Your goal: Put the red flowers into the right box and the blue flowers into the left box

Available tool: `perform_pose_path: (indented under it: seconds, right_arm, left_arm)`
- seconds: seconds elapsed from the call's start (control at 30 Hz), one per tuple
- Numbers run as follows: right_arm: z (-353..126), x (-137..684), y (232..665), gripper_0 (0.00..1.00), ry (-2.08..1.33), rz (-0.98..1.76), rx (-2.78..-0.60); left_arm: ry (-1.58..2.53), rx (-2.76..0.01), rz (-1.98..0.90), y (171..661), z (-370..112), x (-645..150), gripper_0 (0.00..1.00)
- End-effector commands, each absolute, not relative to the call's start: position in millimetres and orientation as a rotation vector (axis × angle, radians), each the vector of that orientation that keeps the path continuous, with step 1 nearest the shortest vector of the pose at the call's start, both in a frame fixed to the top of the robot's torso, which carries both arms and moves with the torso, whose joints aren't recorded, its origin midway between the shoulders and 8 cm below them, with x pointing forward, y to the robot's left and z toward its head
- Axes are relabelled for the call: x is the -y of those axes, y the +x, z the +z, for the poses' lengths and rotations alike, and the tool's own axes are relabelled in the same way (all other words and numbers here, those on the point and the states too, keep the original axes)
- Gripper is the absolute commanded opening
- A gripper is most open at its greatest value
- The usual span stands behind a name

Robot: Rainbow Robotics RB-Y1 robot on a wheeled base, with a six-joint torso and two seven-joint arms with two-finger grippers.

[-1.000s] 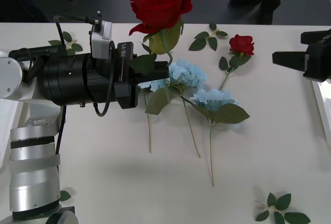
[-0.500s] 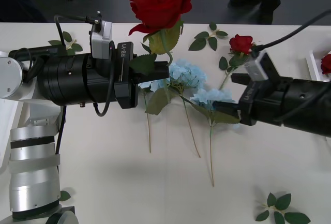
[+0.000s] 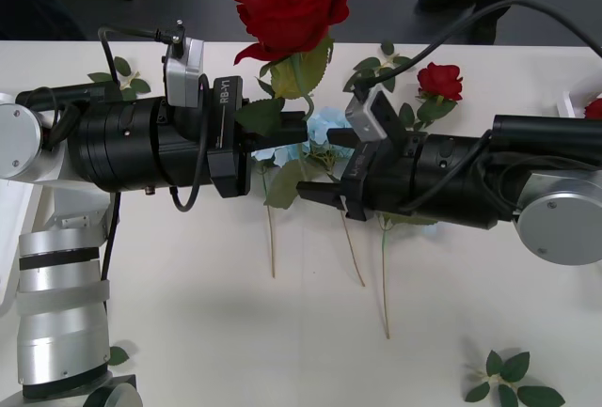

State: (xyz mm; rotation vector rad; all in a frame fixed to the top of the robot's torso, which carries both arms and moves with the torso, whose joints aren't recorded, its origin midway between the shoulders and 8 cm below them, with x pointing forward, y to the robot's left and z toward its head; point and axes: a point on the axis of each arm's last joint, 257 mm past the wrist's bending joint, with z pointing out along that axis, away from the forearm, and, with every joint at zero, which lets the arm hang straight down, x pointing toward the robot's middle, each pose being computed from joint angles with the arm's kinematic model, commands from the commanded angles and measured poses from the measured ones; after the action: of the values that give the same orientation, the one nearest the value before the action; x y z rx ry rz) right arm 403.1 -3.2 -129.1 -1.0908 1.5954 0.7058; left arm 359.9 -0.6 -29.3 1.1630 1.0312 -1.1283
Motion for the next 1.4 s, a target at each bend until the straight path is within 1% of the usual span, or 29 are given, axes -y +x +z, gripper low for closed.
perform_pose_path:
  seconds: [0.03,0.2,0.37,0.7,1.03,1.07,1.1,1.13,1.17,1.2,1.4]
  right_arm:
    - [-120.4,1.8,403.3,0.88,-1.123,0.675,-1.548]
    - [-127.7,20.8,418.5,0.88,-1.107,0.624,-1.578]
    - [-125.8,6.6,406.5,0.88,-1.08,0.712,-1.59]
    - [-108.2,-27.4,384.2,0.89,-1.063,0.837,-1.543]
    - [-103.6,-41.3,374.3,0.88,-1.055,0.893,-1.53]
    - [-103.7,-41.0,375.0,0.81,-1.054,0.891,-1.529]
    - [-104.1,-40.6,375.6,0.75,-1.053,0.89,-1.53]
    - [-104.4,-40.6,375.4,0.62,-1.055,0.889,-1.53]
    - [-103.6,-41.0,375.6,0.17,-1.053,0.891,-1.529]
    - [-103.8,-40.5,375.8,0.0,-1.053,0.889,-1.53]
    - [-104.7,-39.7,378.0,0.0,-1.048,0.888,-1.534]
  left_arm:
    - [1.188,-0.994,-1.113,353.4,-15.0,4.9,0.0]
    - [1.188,-0.994,-1.113,353.4,-15.0,4.9,0.0]
    - [1.188,-0.994,-1.113,353.4,-15.0,4.9,0.0]
    - [1.188,-0.994,-1.113,353.4,-15.0,4.9,0.0]
    - [1.188,-0.994,-1.113,353.4,-15.0,4.9,0.0]
    - [1.188,-0.994,-1.113,353.4,-15.0,4.9,0.0]
    - [1.188,-0.994,-1.113,353.4,-15.0,4.9,0.0]
    - [1.188,-0.994,-1.113,353.4,-15.0,4.9,0.0]
    - [1.188,-0.994,-1.113,353.4,-15.0,4.9,0.0]
    - [1.188,-0.994,-1.113,353.4,-15.0,4.9,0.0]
    - [1.188,-0.994,-1.113,353.4,-15.0,4.9,0.0]
